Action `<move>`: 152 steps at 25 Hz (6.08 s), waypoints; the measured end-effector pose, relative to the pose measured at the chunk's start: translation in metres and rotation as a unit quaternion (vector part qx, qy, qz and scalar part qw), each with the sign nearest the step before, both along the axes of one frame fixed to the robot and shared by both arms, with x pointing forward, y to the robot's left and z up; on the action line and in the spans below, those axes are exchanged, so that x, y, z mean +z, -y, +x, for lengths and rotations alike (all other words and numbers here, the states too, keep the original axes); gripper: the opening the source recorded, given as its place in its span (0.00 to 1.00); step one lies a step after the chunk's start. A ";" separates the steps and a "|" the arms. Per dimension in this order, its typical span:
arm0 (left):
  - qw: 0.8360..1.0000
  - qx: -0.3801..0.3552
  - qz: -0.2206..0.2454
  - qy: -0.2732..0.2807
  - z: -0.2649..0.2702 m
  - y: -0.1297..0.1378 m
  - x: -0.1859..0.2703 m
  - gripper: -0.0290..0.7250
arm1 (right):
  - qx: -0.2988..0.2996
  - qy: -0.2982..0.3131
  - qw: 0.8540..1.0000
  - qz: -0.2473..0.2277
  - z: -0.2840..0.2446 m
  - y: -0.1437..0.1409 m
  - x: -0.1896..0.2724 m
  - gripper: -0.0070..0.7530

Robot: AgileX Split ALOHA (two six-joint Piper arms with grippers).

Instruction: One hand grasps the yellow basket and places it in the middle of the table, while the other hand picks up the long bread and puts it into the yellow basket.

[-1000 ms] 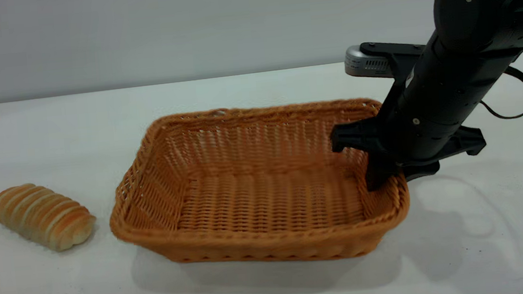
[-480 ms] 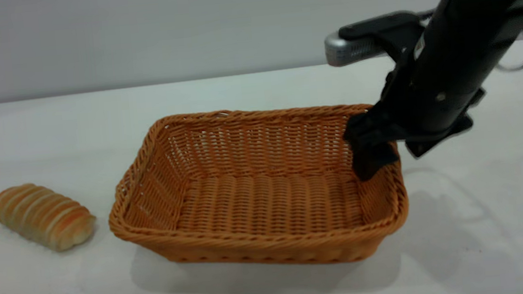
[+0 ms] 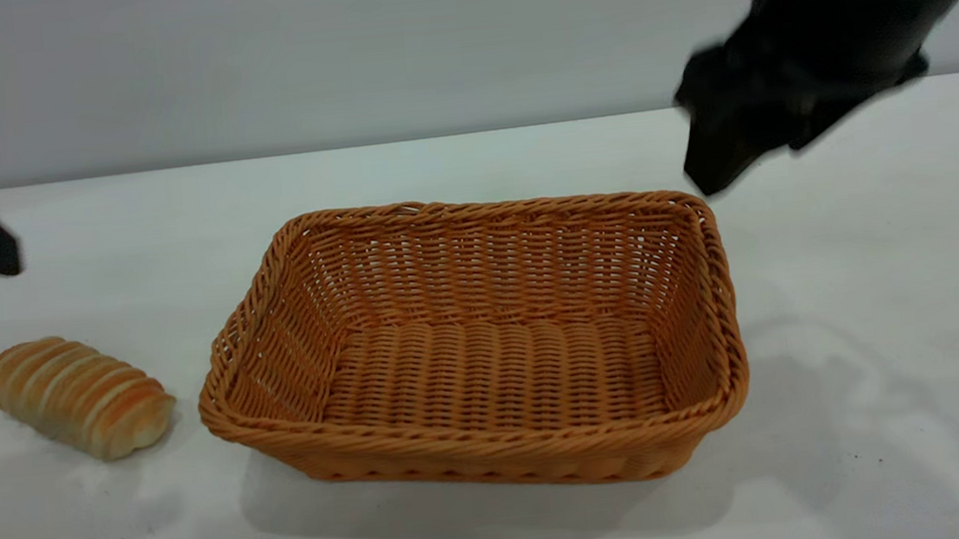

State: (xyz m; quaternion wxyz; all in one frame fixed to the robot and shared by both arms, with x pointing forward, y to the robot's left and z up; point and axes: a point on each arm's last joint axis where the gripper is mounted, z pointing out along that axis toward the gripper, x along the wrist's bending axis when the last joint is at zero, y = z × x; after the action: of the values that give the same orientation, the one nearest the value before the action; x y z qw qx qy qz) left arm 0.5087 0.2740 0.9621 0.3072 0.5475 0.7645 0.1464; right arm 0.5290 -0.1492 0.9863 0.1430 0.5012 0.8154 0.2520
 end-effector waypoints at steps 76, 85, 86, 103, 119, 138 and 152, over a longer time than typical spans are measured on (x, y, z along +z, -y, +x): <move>0.955 -0.297 0.002 0.011 0.086 0.145 -0.041 0.10 | 0.069 0.063 0.990 0.108 -0.058 0.010 0.093 0.73; 0.951 -0.310 0.021 -0.002 0.095 0.148 -0.073 0.45 | 0.089 0.084 0.986 0.113 -0.086 0.022 0.121 0.73; 0.949 -0.315 0.026 0.003 0.096 0.147 -0.071 0.53 | 0.093 0.079 0.986 0.109 -0.088 0.023 0.121 0.73; 0.920 -0.380 0.031 0.095 0.088 0.083 0.038 0.81 | 0.100 0.045 0.993 0.046 -0.118 0.044 0.124 0.73; 0.926 -0.351 0.052 0.128 -0.025 -0.014 0.176 0.81 | 0.026 0.089 0.995 0.040 -0.196 0.097 0.085 0.71; 0.948 -0.205 0.163 0.180 -0.179 -0.012 0.241 0.81 | -0.033 0.163 0.983 0.072 -0.263 0.140 0.065 0.52; 0.960 -0.182 0.162 0.138 -0.240 -0.007 0.134 0.81 | -0.043 0.107 0.992 0.049 -0.273 0.145 0.056 0.45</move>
State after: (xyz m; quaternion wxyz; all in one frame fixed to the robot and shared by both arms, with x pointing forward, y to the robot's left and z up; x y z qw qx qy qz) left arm 0.2690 0.2811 1.0957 0.3382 0.6945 0.5680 0.2840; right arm 0.2558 -0.2943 1.0424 0.2156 0.5125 0.7597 0.3372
